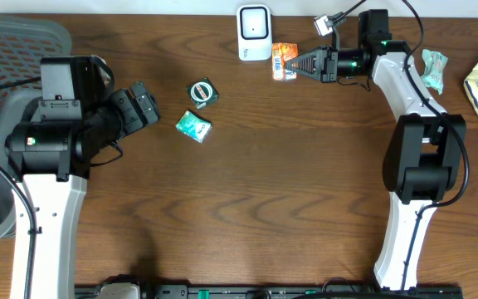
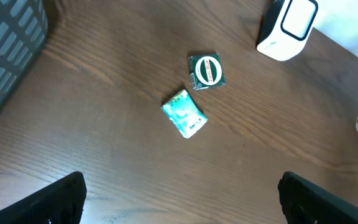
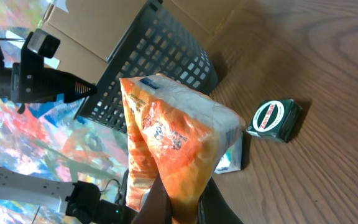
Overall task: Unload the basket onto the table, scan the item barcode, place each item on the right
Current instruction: 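Hold the orange tissue pack up to the scanner, then carry the orange pack to the far right and drop it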
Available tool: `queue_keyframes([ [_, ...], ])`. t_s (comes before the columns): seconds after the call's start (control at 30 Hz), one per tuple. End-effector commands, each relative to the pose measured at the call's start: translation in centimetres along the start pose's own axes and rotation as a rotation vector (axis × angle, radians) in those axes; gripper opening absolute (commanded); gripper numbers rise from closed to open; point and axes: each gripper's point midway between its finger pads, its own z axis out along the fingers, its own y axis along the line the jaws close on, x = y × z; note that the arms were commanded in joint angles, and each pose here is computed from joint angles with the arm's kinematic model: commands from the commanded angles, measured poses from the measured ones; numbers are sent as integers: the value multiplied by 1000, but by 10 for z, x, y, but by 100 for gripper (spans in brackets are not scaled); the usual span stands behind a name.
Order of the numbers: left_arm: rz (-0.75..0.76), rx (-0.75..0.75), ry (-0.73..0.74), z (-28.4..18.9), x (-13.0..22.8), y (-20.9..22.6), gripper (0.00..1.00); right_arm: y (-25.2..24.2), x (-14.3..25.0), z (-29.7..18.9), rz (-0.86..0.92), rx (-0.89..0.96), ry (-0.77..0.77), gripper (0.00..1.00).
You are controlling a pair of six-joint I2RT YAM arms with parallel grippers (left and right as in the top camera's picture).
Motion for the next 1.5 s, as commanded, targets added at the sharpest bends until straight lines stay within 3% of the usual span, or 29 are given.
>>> queue_keyframes([
  [0.0,3,-7,-7,-1,-2,2,97,9,-1,11,-27,-2,21,1],
  [0.2,3,-7,-7,-1,-2,2,98,-29,15,25,70,243,104,1],
  [0.27,3,-7,-7,-1,-2,2,98,-58,21,23,98,435,142,1],
  [0.3,3,-7,-7,-1,-2,2,98,-85,25,12,103,659,181,1],
  [0.33,3,-7,-7,-1,-2,2,98,-94,25,5,87,764,202,1],
  [0.4,3,-7,-7,-1,-2,2,98,-111,17,-16,24,1047,250,1],
  [0.47,3,-7,-7,-1,-2,2,98,-118,-12,-40,-177,1392,308,1],
  [0.57,3,-7,-7,-1,-2,2,98,-114,-52,-36,-545,1604,406,1],
  [0.67,3,-7,-7,-1,-2,2,98,-110,-78,-3,-842,1609,476,1],
  [0.83,3,-7,-7,-1,-2,2,98,-110,-107,27,-1035,1609,378,1],
  [1.23,3,-7,-7,-1,-2,2,98,-133,-90,61,-1054,1441,348,1],
  [1.47,3,-7,-7,-1,-2,2,98,-125,-117,7,-1002,1648,286,1],
])
